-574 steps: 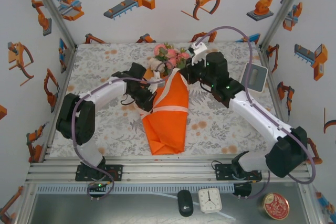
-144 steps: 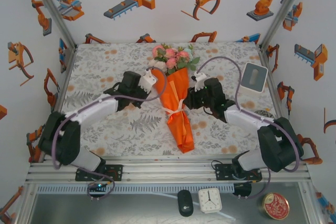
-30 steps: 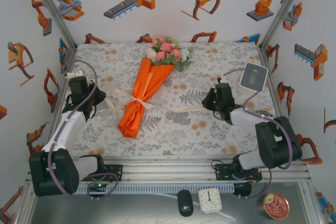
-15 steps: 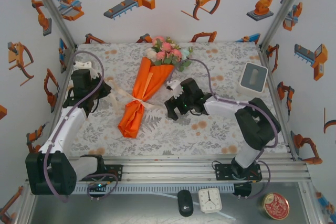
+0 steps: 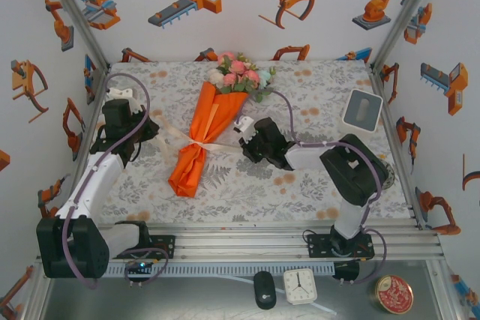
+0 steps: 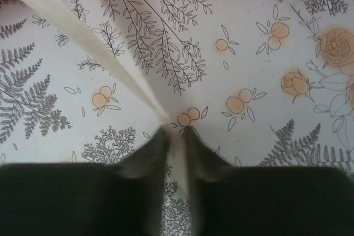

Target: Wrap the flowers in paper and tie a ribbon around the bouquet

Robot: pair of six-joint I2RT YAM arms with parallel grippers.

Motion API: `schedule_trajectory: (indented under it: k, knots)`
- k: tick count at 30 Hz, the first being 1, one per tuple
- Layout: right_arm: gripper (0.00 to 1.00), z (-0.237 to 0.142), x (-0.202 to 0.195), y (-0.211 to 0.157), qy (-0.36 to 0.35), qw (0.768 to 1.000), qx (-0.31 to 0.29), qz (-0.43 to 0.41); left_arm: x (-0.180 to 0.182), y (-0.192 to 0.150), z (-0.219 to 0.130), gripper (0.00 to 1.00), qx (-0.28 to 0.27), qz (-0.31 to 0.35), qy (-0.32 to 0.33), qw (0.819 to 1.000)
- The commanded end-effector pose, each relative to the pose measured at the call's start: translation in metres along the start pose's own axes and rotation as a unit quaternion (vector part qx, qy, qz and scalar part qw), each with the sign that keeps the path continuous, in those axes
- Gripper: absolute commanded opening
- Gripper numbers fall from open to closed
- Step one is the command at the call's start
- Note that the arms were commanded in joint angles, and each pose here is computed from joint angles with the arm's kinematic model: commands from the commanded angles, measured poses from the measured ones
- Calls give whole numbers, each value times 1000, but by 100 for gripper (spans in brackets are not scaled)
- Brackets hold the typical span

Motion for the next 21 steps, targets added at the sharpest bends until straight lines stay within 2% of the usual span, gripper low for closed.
schedule_trajectory:
  k: [1,5,9,14,18,21]
  knots:
    - [0,-19,6,5,0,999,-23,28,-18,8,-10,0,-3,33,-35,999]
    - [0,-61,-9,15,-60,994,-54,77,-46,18,-33,0,-23,101,-93,990]
    - [0,-100,-22,9,-113,982,-90,123,-73,16,-59,0,-41,189,-150,970]
    - [0,-135,-31,14,-146,972,-115,147,-117,-23,-80,0,-10,299,-261,918]
    - [0,-155,-28,42,-117,969,-152,157,-143,-57,-86,0,-8,391,-288,874]
    - [0,-156,-20,67,-60,967,-178,174,-153,-73,-77,0,-14,428,-282,859]
Point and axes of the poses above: each hand's point on the last joint's axis, 136 mm out from that joint toward the fingers, its own z axis out along the fingers, its own x axis along the line the jaws close on, y = z × x, the point moved 2 cm from there along -z, back along the fingers, and after that the axes turned 14 degrees about -z, right-handed, at the moved point
